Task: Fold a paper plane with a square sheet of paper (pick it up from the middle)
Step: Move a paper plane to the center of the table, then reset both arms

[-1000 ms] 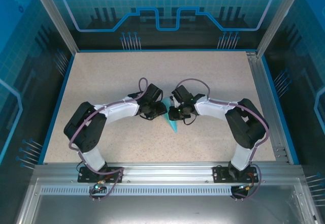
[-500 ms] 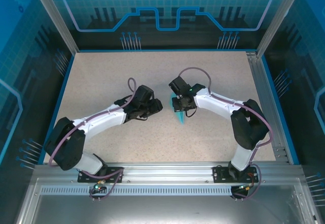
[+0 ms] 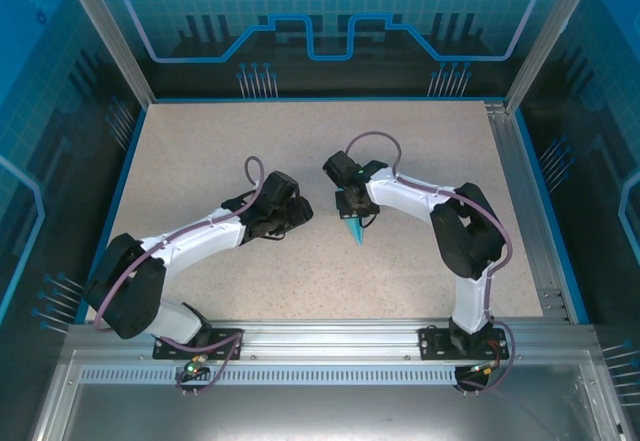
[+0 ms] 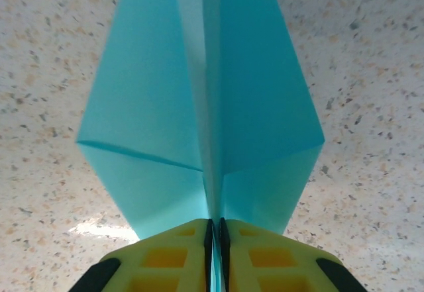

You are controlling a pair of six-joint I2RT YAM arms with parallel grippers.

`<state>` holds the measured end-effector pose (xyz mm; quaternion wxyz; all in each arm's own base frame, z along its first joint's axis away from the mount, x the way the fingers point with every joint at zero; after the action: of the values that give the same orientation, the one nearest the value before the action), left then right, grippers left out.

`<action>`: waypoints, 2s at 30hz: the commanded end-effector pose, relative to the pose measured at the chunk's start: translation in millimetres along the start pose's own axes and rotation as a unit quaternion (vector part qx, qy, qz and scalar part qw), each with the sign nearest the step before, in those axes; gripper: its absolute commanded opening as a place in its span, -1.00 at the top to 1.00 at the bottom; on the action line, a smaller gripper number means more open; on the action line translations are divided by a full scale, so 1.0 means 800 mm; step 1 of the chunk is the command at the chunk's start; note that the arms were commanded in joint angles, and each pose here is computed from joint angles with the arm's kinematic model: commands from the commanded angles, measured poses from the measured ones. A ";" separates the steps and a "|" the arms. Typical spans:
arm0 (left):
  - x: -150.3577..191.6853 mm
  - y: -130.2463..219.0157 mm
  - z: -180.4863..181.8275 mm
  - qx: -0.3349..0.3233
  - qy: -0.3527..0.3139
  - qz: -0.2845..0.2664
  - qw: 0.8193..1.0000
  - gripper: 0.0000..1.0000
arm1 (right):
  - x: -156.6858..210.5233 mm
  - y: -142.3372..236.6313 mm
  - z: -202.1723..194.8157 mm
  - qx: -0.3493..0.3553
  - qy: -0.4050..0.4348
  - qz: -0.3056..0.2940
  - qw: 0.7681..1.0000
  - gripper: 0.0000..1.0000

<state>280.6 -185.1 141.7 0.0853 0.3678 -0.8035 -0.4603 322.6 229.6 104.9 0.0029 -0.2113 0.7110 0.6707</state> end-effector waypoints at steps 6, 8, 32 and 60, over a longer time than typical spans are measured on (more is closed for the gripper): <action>-0.003 -0.001 0.010 -0.017 0.007 -0.005 1.000 -0.08 | 0.014 -0.020 0.010 -0.008 -0.009 0.025 1.000 0.59; -0.003 -0.001 0.010 -0.017 0.007 -0.004 1.000 -0.09 | 0.014 -0.021 0.008 -0.009 -0.011 0.027 1.000 0.57; -0.004 -0.003 0.007 -0.023 0.000 0.000 1.000 -0.11 | -0.004 0.005 -0.003 -0.055 -0.063 0.006 0.996 0.30; -0.163 0.118 0.120 -0.145 -0.101 -0.354 0.919 -0.92 | 0.042 0.100 -0.239 0.175 -0.024 -0.300 0.938 -0.89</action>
<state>278.1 -20.7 182.4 -0.0671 0.5495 -0.6027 -0.5747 304.2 36.2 188.8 0.2536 -0.3351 0.7391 0.5264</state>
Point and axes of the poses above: each hand's point on the last joint's axis, 136 mm out from that joint toward the fingers, its own y axis back along the fingers, its own z axis along the line the jaws close on, x = y × z, the point moved 6 cm from there along y, back along the fingers, and after that the axes turned 14 degrees about y, right-handed, at the moved point
